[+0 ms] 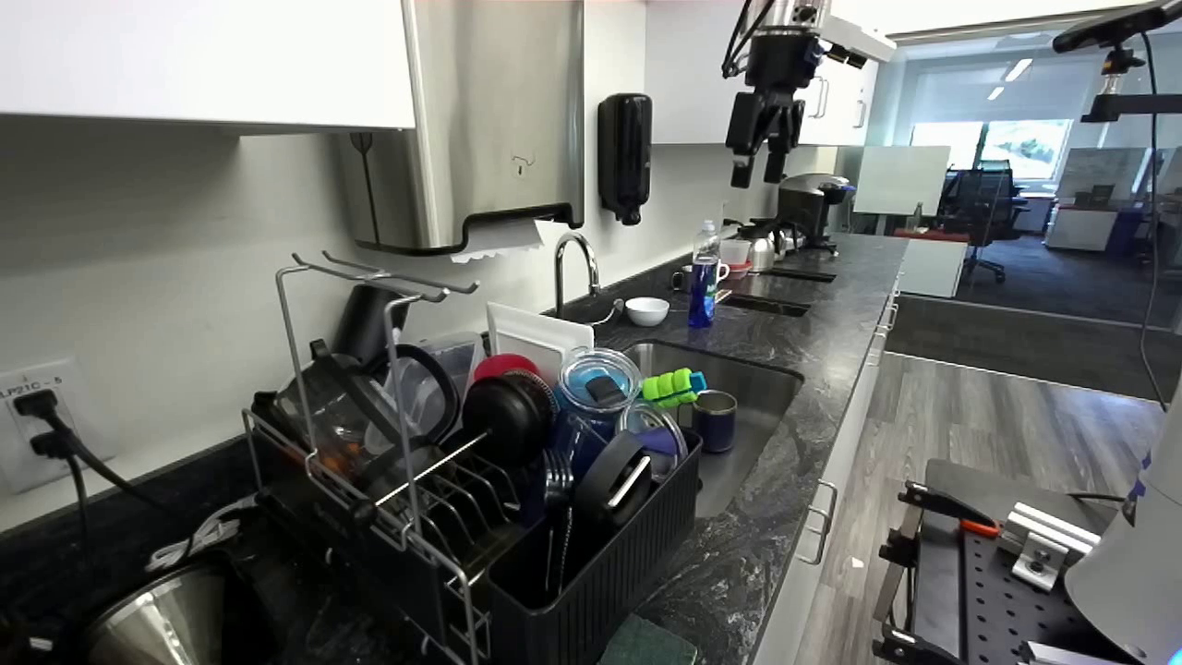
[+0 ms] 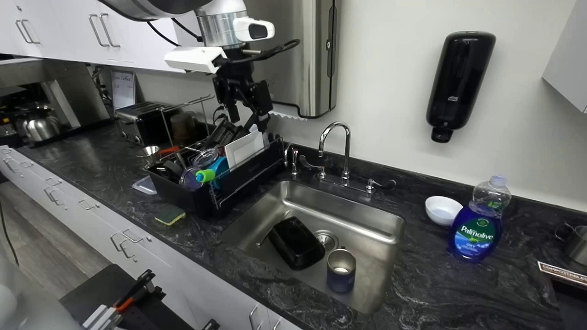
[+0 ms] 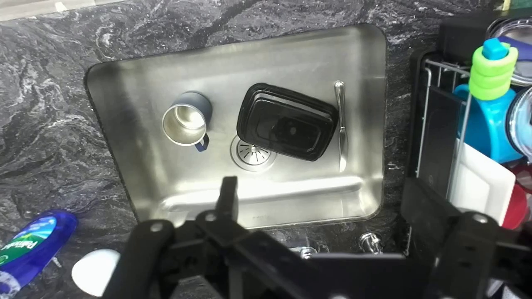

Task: Pick up the lid from the rack and close the thermocup inside the sink

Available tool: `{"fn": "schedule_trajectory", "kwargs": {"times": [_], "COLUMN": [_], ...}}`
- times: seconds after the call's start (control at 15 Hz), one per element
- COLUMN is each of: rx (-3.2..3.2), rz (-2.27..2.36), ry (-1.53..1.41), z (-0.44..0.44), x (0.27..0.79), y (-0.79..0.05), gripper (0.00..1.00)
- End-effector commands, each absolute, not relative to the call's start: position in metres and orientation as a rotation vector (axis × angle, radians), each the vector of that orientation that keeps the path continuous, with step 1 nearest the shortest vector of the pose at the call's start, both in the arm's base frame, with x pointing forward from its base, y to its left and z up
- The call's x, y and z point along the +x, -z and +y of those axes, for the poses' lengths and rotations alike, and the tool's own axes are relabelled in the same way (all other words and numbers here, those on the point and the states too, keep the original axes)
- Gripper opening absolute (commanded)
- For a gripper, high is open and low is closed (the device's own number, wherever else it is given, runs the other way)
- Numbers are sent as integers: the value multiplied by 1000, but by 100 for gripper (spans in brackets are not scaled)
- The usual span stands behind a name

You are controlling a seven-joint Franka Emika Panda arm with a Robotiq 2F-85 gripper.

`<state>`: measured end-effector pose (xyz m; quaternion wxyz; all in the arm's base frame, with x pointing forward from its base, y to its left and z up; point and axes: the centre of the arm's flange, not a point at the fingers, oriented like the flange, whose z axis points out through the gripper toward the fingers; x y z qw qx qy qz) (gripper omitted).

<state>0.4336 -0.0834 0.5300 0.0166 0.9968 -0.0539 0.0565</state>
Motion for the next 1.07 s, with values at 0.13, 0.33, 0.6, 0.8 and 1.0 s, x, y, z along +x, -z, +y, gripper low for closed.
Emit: {"fn": "schedule_trajectory", "kwargs": {"times": [0.13, 0.33, 0.6, 0.8, 1.0], "rx": [3129, 3148, 3189, 3225, 3280], "rz": [-91, -69, -57, -40, 4], "ry": [-223, -232, -199, -141, -82], "z": [-39, -15, 11, 27, 40], "x": [442, 447, 456, 463, 467], "y": [-515, -505, -484, -462, -442], "gripper": [100, 100, 100, 100, 100]}}
